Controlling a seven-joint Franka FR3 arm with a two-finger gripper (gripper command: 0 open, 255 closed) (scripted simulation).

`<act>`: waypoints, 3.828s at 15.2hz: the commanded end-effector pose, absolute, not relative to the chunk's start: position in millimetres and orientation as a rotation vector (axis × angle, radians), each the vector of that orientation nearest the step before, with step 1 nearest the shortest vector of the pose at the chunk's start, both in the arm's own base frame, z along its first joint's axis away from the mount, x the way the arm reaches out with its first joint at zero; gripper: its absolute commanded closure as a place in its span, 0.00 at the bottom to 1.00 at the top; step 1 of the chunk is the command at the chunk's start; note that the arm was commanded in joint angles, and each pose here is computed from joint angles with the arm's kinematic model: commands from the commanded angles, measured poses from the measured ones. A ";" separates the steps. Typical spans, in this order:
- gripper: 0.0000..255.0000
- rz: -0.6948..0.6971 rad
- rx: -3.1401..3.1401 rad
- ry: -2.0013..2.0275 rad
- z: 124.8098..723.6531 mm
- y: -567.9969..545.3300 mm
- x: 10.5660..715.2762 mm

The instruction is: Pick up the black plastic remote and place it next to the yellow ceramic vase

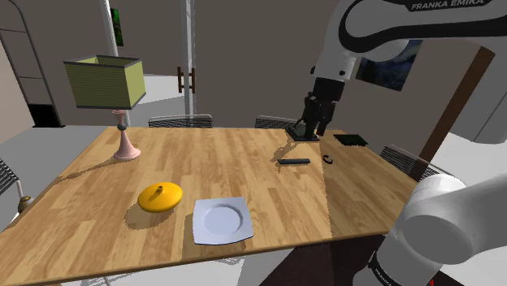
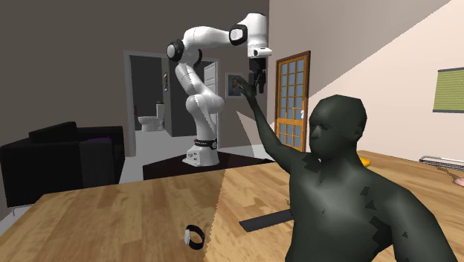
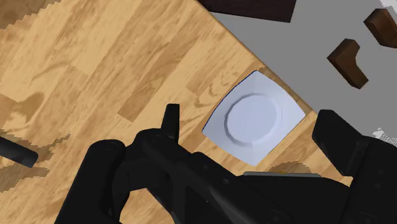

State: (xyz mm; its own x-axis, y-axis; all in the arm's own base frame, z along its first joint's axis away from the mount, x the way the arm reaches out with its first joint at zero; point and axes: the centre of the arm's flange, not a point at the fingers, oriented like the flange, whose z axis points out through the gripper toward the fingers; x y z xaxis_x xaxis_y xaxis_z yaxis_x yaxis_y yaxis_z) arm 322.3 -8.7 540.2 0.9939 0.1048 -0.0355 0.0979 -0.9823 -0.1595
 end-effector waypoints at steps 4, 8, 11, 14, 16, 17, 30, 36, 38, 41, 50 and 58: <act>0.00 0.063 -2.981 -0.242 516.2 -37.7 330.0; 0.00 0.059 -2.980 -0.363 484.7 -75.7 343.3; 0.00 0.057 -2.977 -0.453 461.3 -103.7 355.4; 0.00 0.054 -2.970 -0.544 438.2 -131.1 369.3; 0.00 0.052 -2.965 -0.604 423.0 -148.9 379.5; 0.00 0.051 -2.961 -0.634 415.4 -157.7 385.0; 0.00 0.038 -2.892 -1.024 319.8 -262.0 472.0; 0.00 0.032 -2.842 -1.202 277.6 -302.6 521.6; 0.00 0.030 -2.824 -1.261 263.8 -314.9 539.3; 0.00 0.027 -2.793 -1.349 243.4 -332.1 566.9; 0.00 0.024 -2.766 -1.422 194.8 -344.7 590.0; 0.00 0.024 -2.766 -1.422 186.5 -344.6 589.7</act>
State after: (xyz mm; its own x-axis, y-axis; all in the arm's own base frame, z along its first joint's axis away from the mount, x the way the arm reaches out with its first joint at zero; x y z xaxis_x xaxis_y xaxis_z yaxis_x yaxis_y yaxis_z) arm 589.7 -344.6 186.5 0.5817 0.8134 0.0006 0.8129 -0.5814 -0.0353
